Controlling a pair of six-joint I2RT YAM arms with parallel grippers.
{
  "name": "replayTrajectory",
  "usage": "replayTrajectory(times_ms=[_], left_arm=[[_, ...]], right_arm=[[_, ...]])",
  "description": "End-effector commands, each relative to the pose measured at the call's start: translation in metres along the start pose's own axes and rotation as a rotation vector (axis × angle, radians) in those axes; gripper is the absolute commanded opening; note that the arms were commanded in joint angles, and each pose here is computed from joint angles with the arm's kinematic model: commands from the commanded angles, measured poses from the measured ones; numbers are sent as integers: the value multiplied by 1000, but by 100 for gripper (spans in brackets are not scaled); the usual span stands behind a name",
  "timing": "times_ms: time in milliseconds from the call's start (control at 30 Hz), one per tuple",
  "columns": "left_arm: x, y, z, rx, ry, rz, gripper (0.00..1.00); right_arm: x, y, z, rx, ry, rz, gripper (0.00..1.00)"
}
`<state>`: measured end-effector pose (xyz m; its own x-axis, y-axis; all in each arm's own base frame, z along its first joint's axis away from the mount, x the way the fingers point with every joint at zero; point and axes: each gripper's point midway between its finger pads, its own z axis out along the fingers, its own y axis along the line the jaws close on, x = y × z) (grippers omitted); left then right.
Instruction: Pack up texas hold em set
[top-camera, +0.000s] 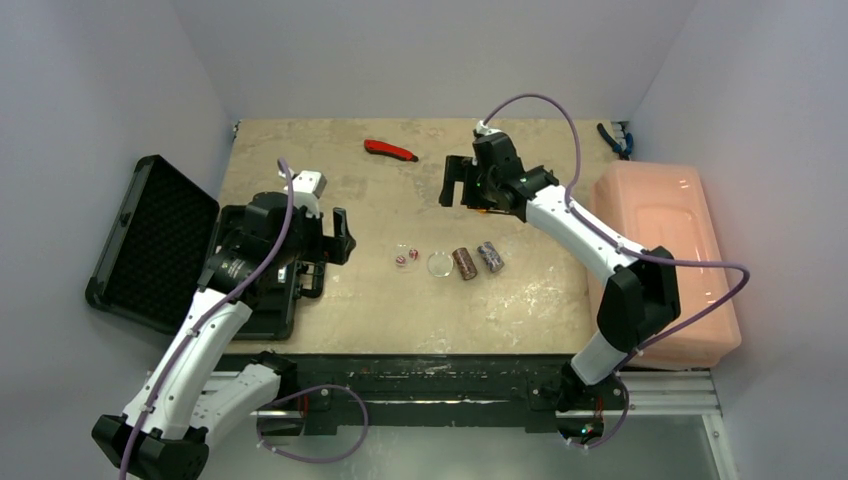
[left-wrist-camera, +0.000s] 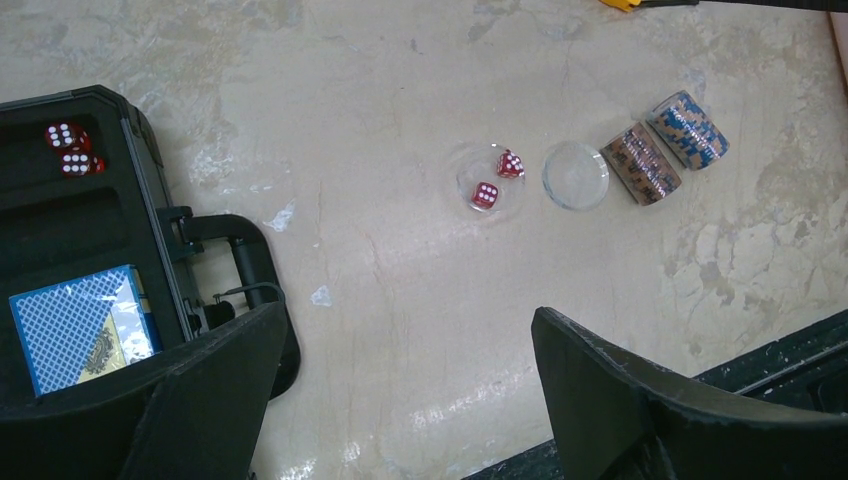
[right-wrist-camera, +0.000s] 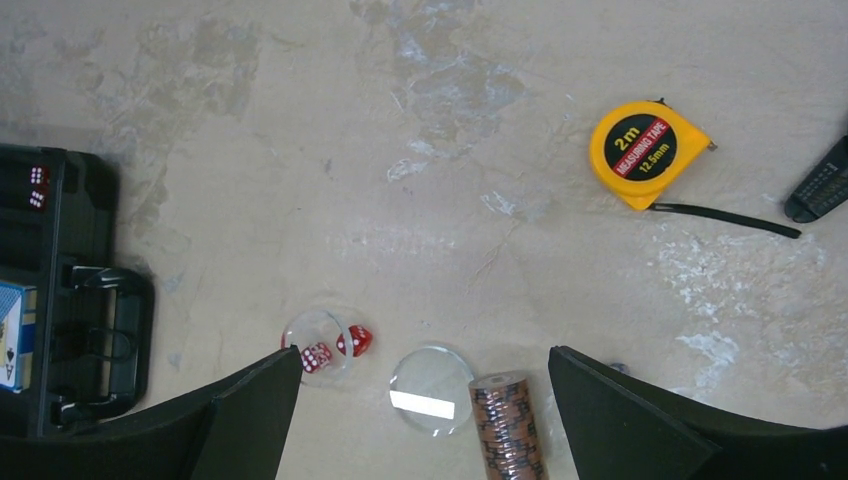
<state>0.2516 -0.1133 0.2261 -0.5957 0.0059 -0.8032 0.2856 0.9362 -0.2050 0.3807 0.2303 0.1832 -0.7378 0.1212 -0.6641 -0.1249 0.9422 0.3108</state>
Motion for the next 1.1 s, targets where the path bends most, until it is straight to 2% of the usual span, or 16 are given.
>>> replayTrajectory(times_ms=[0,267,467,667,1067], left_arm=[[-14,-4,-6,8,-36,16,93],[-13,-3,-5,-5,-19,14,92],[-17,25,-17,-170,-60,-2,92],[-21,40,-28,-255,-102,-16,92],[-23,43,-36,-274,-128,-17,92]], right_arm=[[-8,20,-2,-23,-12,-7,98],[19,45,14,-32,51,-45,97],[43,59,31,97,98,-10,99],[68,79,46,167,144,34,99],[95,110,67,214,176,14,99]])
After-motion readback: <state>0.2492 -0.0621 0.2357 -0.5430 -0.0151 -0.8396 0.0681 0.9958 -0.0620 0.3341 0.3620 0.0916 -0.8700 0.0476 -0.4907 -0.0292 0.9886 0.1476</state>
